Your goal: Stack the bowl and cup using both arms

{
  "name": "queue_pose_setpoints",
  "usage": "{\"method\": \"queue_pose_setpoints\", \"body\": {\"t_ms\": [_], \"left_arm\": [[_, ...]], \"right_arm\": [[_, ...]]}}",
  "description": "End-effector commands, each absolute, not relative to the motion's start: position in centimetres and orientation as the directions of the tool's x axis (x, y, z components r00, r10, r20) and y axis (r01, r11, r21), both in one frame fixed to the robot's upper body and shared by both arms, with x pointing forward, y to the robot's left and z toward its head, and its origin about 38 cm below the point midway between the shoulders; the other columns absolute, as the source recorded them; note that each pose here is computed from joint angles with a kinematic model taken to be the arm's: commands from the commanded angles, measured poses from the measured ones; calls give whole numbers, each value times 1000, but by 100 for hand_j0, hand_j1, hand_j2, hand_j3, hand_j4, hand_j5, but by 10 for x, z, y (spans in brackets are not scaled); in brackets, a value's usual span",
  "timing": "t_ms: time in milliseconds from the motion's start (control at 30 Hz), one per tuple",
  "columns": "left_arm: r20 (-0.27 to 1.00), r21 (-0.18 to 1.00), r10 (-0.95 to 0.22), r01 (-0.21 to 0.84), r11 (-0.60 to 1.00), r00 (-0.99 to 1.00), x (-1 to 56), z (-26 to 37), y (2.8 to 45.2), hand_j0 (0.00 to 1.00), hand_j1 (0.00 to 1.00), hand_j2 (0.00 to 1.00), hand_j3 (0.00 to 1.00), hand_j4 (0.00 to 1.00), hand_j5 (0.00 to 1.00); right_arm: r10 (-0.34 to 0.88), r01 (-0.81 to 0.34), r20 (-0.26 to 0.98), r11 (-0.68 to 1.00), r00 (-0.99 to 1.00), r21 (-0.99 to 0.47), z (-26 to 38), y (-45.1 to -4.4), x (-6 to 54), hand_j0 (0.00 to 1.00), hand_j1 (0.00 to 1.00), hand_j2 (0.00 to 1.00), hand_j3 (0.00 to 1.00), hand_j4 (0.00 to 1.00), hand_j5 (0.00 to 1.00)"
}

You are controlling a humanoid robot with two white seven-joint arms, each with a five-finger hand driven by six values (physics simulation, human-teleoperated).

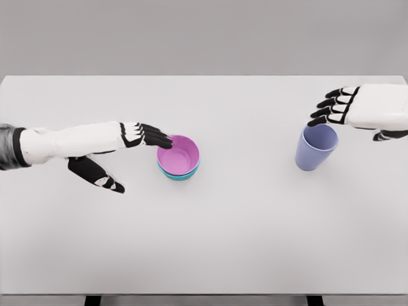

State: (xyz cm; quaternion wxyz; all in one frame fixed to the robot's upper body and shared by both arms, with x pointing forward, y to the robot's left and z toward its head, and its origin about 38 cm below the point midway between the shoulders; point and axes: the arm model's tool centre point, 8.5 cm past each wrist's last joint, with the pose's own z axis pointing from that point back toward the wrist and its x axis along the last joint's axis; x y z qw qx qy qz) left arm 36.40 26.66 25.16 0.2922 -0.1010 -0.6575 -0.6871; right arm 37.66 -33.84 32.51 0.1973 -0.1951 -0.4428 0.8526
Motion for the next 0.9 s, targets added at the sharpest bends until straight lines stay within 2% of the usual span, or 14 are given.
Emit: {"method": "queue_pose_setpoints", "body": {"t_ms": [0,67,133,333,567,867], "left_arm": [[557,824,-296,560,84,-776,363,265,293,100,100,100,100,100,100],[556,819,-367,566,93,-745,360,262,319,100,100,100,100,100,100],[554,820,-379,563,98,-741,360,260,323,100,100,100,100,100,100],[558,819,-374,565,102,-741,360,259,321,100,100,100,100,100,100],[558,819,-371,564,105,-742,360,259,320,100,100,100,100,100,100],[561,817,-370,566,107,-740,360,258,320,100,100,100,100,100,100]], "right_arm": [[520,-180,-154,-536,-840,-825,323,-343,375,100,100,100,100,100,100],[519,-179,-157,-538,-841,-823,324,-344,375,100,100,100,100,100,100],[516,-181,-156,-544,-842,-820,322,-343,375,100,100,100,100,100,100],[492,-203,-117,-549,-863,-810,304,-332,375,100,100,100,100,100,100],[465,-155,-138,-536,-874,-830,313,-316,384,100,100,100,100,100,100],[474,-212,-91,-548,-876,-809,290,-317,392,100,100,100,100,100,100]]}}
